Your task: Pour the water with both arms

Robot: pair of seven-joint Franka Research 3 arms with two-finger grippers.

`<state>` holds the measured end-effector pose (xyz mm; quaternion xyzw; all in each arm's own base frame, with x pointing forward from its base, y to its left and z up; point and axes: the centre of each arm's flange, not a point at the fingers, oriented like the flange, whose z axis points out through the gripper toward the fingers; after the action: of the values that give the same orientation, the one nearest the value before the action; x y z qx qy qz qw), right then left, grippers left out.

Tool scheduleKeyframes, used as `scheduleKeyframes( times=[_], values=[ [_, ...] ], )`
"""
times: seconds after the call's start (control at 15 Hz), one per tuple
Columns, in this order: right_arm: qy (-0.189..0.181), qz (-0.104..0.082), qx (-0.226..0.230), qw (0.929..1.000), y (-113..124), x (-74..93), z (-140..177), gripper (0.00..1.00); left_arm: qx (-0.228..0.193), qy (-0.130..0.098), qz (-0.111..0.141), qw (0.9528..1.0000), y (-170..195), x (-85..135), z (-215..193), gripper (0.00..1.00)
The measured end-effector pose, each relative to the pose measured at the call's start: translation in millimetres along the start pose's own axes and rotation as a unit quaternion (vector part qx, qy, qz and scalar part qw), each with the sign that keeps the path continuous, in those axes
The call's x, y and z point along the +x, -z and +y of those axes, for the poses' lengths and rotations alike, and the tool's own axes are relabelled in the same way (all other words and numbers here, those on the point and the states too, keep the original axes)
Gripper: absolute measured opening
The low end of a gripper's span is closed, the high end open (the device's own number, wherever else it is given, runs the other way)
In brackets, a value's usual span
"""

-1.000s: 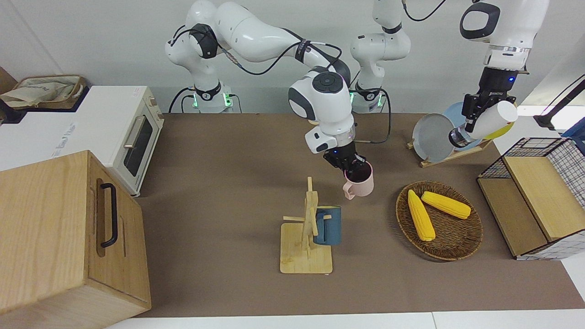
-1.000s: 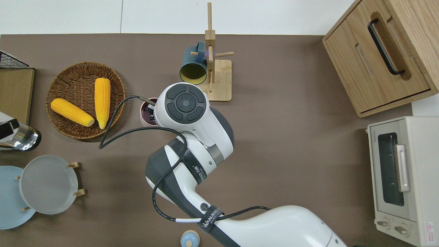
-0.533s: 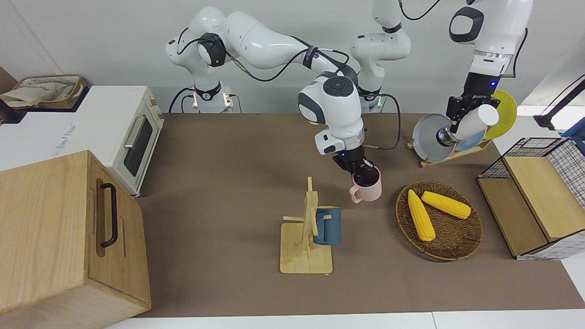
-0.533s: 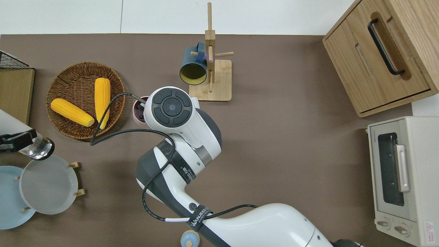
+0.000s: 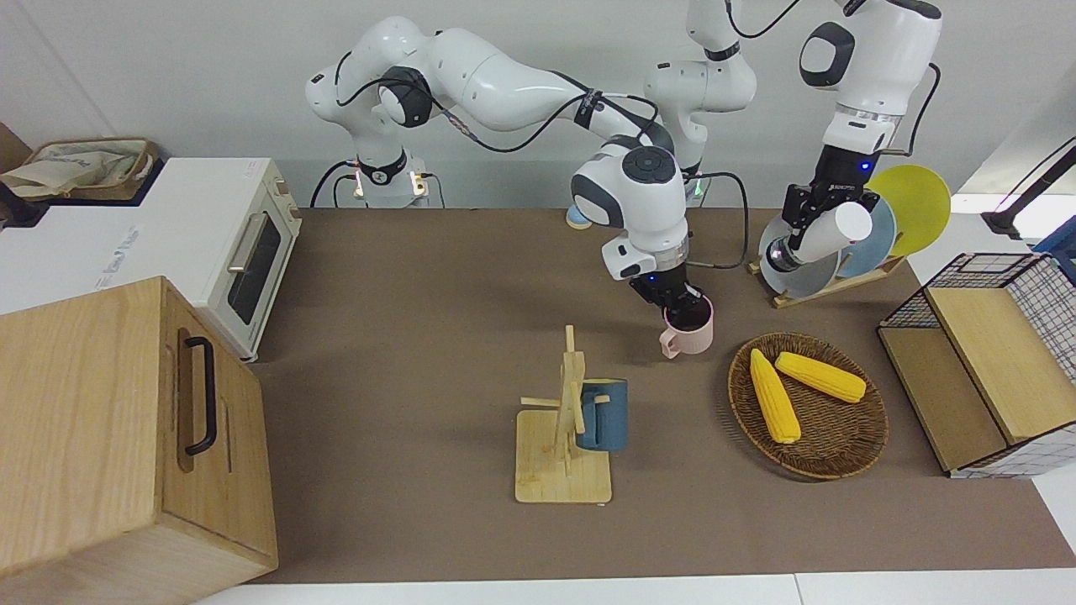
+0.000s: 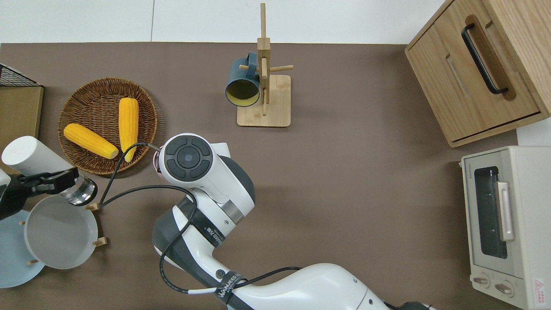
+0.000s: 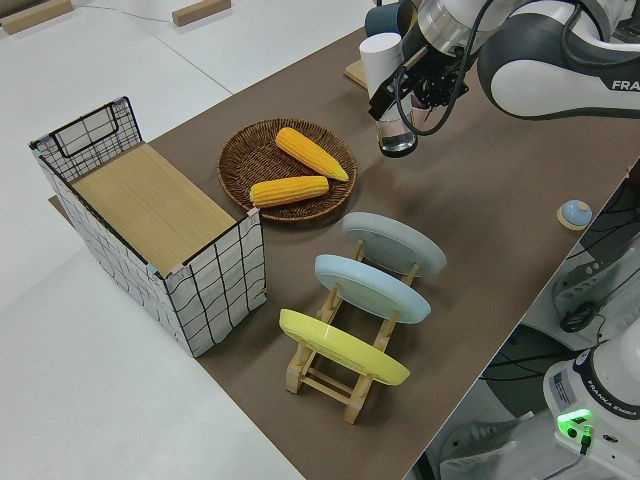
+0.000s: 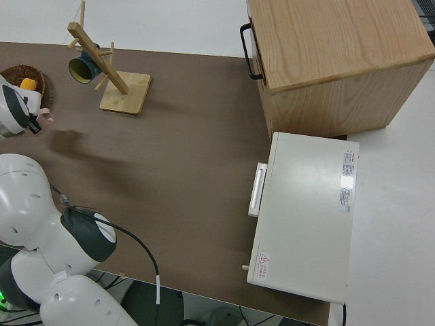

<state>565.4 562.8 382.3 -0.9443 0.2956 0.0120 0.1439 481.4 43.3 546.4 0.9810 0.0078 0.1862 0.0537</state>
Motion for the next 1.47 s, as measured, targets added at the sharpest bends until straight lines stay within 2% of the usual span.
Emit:
scheduleKeyframes(
  times=[0.2,0.53,0.67,0.73,0.8,1.0,1.07,1.13,1.47],
  values=[
    [0.010,-0.003,-0.015,0.9998,-25,-2.2,5,0.05,0.000,0.003,-0.001,1.0000,0,0,0,0.64],
    [0.020,0.000,-0.020,0.9996,-32,0.6,7,0.08,0.000,0.004,-0.005,1.0000,-4,-3,0,0.64],
    [0.022,0.000,-0.020,0.9995,-32,-1.0,6,0.25,0.000,0.005,-0.005,1.0000,-5,-3,-1,0.64],
    [0.023,0.000,-0.020,0.9995,-32,-1.3,6,0.35,0.000,0.005,-0.006,1.0000,-5,-4,-1,0.64],
    [0.023,0.001,-0.020,0.9995,-32,-1.2,6,0.50,0.000,0.005,-0.007,1.0000,-6,-5,-1,0.64],
    [0.022,0.003,-0.021,0.9995,-32,0.4,6,0.77,0.000,0.005,-0.012,0.9999,-10,-8,-1,0.64],
    [0.022,0.003,-0.021,0.9995,-32,0.6,7,0.95,0.000,0.005,-0.014,0.9999,-12,-9,-1,0.64],
    [0.022,0.003,-0.021,0.9995,-32,0.6,7,0.98,0.000,0.004,-0.016,0.9999,-14,-10,0,0.64],
    [0.019,0.005,-0.015,0.9997,-23,2.2,4,0.98,-0.001,-0.007,-0.030,0.9995,-26,-18,12,0.64]
  ],
)
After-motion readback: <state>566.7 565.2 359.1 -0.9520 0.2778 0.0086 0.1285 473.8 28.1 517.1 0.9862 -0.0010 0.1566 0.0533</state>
